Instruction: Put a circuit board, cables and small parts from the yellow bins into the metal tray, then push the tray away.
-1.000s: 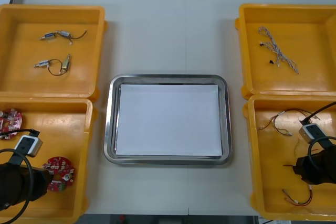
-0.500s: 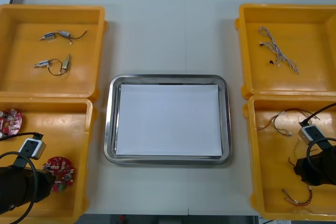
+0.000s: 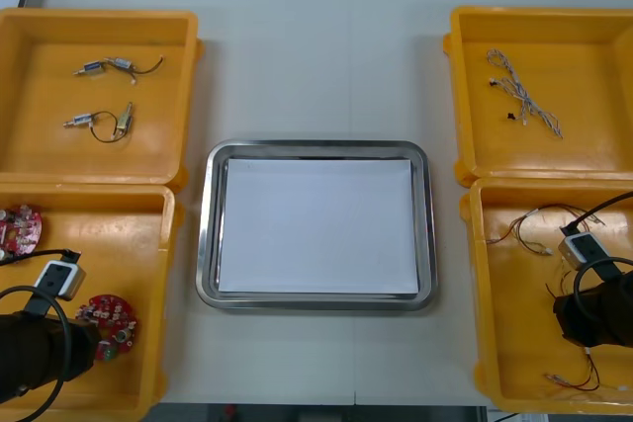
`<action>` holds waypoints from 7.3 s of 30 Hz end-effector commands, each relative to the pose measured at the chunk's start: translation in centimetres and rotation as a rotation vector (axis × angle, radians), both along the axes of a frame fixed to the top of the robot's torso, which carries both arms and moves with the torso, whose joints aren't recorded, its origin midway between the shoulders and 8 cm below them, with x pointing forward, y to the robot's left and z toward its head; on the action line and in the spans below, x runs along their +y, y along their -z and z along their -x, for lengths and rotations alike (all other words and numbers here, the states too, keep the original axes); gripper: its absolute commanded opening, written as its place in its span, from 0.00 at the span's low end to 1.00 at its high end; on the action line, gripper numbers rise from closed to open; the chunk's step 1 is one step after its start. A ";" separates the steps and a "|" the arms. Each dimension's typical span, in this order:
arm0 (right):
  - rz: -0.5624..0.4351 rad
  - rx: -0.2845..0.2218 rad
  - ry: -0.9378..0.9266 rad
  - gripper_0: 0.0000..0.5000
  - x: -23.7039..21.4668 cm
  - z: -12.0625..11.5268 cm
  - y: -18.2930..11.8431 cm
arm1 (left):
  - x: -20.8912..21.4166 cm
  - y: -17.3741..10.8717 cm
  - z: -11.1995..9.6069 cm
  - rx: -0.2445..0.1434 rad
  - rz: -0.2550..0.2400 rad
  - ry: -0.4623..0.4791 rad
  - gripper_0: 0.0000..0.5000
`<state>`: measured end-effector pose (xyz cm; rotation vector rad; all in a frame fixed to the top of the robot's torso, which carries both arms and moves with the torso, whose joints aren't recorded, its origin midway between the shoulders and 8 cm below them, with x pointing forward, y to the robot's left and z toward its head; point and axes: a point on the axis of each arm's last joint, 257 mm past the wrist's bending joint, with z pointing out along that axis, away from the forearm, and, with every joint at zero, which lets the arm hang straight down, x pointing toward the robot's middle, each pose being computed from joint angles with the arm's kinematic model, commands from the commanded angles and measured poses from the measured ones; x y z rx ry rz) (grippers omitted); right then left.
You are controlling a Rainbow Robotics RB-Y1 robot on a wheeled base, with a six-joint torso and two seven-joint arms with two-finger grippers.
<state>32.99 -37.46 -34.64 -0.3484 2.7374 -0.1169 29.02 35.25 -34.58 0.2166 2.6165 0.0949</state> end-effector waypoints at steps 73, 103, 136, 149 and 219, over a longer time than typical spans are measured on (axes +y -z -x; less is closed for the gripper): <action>-0.005 -0.021 -0.101 1.00 -0.8 -2.4 -8.7 | 0.1 -6.3 -1.1 0.034 0.022 0.100 1.00; 0.011 -0.007 -0.191 1.00 -0.4 -1.3 -2.4 | 0.8 -2.4 -0.9 -0.022 -0.023 0.113 1.00; 0.041 0.013 -0.192 1.00 0.7 -1.0 -0.3 | 0.4 -0.5 -0.8 -0.010 -0.030 0.116 1.00; 0.046 0.030 -0.189 0.46 0.4 -0.6 0.5 | 0.6 -0.2 -1.6 -0.027 -0.030 0.106 1.00; -0.047 -0.239 -0.382 0.00 5.8 -4.4 -20.0 | -19.1 -17.9 -7.2 -0.107 0.151 0.047 0.00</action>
